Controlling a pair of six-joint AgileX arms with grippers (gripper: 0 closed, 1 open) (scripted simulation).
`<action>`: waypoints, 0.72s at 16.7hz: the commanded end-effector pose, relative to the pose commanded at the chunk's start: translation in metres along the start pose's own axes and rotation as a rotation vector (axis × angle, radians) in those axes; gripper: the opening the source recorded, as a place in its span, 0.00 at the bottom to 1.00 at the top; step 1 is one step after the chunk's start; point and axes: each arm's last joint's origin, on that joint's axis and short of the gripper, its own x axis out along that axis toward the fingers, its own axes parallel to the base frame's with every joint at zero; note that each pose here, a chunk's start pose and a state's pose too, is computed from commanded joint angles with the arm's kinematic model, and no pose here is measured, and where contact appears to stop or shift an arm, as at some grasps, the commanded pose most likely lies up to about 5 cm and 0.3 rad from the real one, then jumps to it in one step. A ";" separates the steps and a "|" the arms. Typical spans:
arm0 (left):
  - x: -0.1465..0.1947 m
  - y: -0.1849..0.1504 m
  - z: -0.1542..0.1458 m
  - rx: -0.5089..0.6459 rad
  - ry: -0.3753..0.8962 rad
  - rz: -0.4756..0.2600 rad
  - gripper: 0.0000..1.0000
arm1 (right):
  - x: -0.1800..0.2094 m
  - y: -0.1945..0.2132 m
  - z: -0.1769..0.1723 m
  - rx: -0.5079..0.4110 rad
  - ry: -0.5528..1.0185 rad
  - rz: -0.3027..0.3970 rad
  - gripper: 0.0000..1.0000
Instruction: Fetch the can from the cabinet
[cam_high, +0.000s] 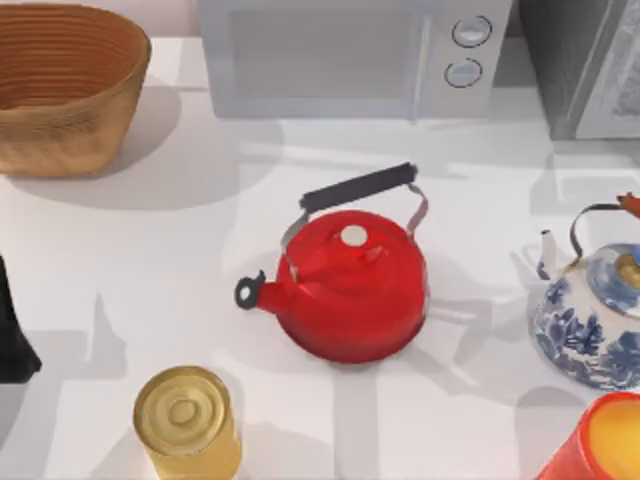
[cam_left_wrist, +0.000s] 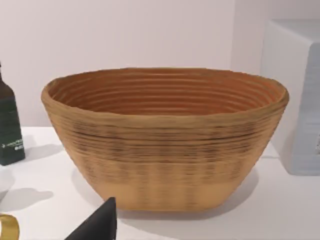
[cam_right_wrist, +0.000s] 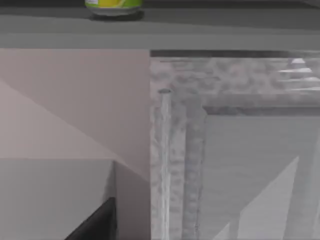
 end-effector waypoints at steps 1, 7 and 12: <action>0.000 0.000 0.000 0.000 0.000 0.000 1.00 | 0.010 0.003 0.017 0.000 -0.003 0.001 1.00; 0.000 0.000 0.000 0.000 0.000 0.000 1.00 | 0.063 0.022 0.084 0.004 -0.024 0.002 1.00; 0.000 0.000 0.000 0.000 0.000 0.000 1.00 | 0.078 0.027 0.095 0.005 -0.025 0.000 1.00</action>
